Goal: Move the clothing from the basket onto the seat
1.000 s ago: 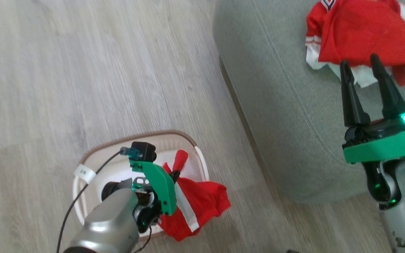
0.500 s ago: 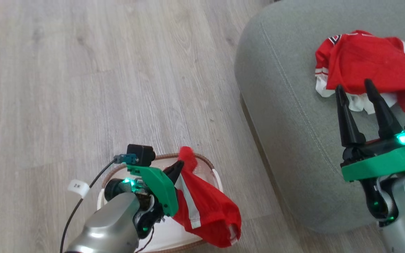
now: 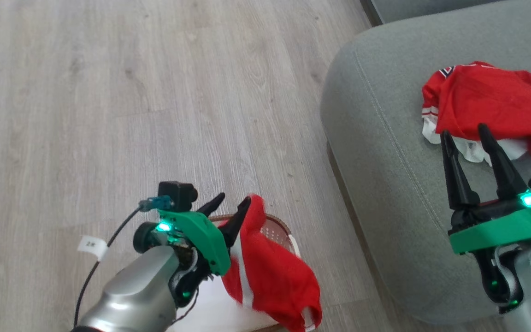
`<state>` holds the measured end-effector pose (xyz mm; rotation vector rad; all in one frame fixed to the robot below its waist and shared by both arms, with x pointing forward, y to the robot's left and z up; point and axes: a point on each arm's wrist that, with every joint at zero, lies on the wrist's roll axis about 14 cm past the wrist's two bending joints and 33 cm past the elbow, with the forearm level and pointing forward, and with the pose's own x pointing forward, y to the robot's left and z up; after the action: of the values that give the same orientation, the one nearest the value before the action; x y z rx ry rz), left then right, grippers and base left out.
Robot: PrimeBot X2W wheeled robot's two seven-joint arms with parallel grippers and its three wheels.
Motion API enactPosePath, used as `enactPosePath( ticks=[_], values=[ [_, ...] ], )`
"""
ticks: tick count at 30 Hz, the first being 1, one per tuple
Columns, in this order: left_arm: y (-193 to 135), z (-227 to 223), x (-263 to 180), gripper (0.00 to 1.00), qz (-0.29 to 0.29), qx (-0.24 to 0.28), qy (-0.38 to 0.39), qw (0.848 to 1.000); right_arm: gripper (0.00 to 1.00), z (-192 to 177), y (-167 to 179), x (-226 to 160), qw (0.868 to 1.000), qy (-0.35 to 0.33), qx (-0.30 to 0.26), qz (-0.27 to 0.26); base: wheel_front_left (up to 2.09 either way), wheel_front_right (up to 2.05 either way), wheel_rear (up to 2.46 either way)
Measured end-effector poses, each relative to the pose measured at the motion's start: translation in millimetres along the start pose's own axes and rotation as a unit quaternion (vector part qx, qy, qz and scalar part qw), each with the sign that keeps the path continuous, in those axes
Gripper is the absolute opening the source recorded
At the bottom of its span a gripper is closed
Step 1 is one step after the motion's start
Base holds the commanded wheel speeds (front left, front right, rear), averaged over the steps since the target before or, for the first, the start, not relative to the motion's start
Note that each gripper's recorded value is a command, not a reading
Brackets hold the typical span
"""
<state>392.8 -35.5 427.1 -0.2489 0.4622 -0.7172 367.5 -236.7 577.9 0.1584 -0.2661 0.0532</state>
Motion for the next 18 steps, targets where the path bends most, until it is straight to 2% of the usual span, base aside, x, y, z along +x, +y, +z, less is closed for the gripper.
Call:
enactPosePath(
  ticks=[9,18],
  values=[
    [6,41,-18,1.00,0.016,0.030,-0.066,0.997,1.00,6,9,2,1.000,-0.010,0.000,0.013,0.00,0.00,0.00],
    [31,84,-57,1.00,0.074,0.051,-0.145,0.985,1.00,3,15,0,1.000,-0.006,0.001,0.022,0.00,0.00,0.00]
  ],
)
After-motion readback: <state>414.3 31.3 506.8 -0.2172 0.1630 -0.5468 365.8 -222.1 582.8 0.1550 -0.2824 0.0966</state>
